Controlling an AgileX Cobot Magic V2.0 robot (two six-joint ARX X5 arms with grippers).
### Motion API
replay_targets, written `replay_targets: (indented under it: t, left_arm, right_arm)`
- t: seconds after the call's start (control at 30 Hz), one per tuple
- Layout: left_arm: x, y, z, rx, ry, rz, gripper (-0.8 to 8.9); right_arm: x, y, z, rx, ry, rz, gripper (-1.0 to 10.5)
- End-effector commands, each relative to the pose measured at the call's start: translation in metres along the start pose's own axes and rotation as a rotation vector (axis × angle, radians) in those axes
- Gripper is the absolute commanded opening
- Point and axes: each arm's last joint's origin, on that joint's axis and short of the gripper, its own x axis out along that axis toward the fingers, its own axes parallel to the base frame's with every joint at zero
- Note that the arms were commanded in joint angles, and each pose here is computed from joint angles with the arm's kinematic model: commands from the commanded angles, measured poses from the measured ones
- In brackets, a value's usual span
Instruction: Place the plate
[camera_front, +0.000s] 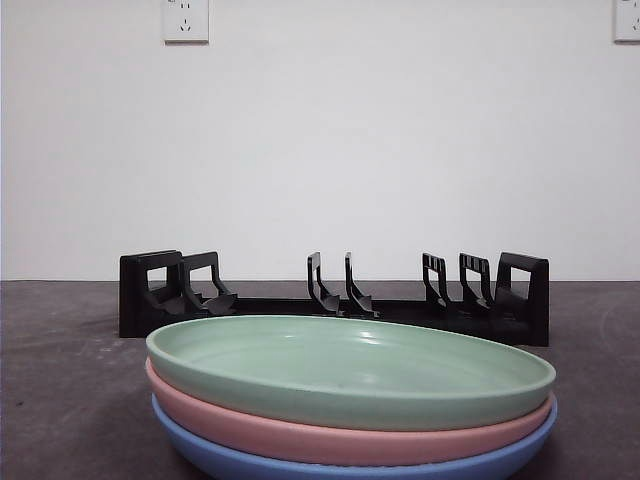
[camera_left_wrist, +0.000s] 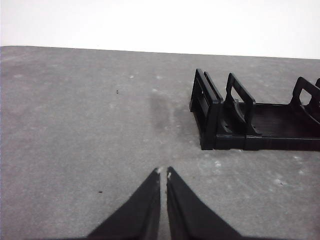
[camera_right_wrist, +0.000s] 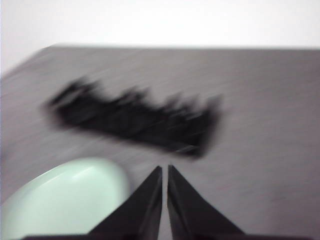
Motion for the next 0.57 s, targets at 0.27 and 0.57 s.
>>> replay_targets:
  t: [0.27, 0.57]
  left_arm:
    - [0.002, 0.001, -0.007, 0.007, 0.026, 0.006, 0.2]
    - [0.002, 0.001, -0.007, 0.007, 0.026, 0.006, 0.2]
  right_arm:
    - [0.087, -0.037, -0.071, 0.0, -0.353, -0.316, 0.2]
    - [0.111, -0.053, -0.131, -0.065, -0.218, -0.269, 0.2]
